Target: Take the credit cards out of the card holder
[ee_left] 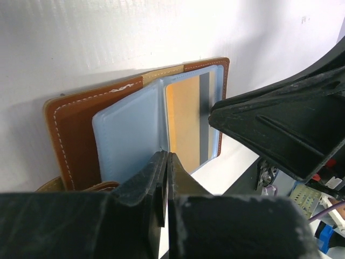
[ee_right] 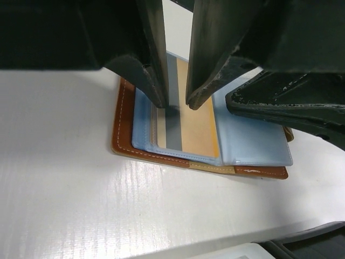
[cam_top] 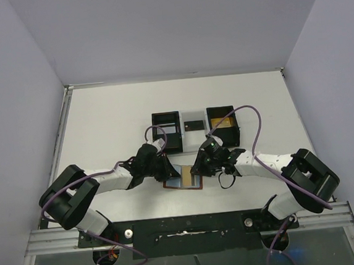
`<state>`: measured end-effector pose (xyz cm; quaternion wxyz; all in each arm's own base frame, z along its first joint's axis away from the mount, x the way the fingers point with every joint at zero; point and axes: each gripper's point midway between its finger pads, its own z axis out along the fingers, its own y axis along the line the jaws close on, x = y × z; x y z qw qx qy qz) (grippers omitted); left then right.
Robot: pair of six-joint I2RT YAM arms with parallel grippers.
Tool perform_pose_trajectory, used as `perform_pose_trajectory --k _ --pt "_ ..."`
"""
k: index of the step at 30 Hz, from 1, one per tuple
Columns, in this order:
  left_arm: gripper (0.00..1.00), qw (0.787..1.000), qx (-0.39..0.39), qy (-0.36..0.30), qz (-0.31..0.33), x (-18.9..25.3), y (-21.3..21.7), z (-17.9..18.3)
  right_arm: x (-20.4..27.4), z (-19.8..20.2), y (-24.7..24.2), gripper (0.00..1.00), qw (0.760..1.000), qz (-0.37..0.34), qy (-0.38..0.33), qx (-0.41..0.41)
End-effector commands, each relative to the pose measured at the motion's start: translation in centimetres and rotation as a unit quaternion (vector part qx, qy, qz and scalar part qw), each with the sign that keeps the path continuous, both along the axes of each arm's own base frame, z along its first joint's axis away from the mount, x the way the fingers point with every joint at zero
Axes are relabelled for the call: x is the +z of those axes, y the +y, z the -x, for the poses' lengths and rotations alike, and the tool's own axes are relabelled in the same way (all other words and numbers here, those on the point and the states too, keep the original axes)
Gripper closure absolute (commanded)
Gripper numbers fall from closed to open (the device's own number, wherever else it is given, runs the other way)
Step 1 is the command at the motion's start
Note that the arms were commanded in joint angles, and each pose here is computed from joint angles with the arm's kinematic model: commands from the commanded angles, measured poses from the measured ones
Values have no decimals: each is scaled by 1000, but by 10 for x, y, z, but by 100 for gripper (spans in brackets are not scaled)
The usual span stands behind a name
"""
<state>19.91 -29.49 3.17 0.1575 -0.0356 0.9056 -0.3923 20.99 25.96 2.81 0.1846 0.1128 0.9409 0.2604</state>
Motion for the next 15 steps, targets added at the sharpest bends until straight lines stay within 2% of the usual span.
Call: perform_pose_trajectory --k 1,3,6,15 --pt "90 999 -8 -29 24 17 -6 -8 -3 6 -12 77 1000 28 -3 3" --pt "79 998 -17 -34 44 24 -15 -10 -3 5 -10 77 1000 27 -1 7" --pt "72 998 -24 -30 53 25 -23 -11 -6 7 -9 77 999 31 6 8" --pt "70 1000 -23 0 16 -1 -21 -4 -8 9 -3 78 1000 16 9 18"
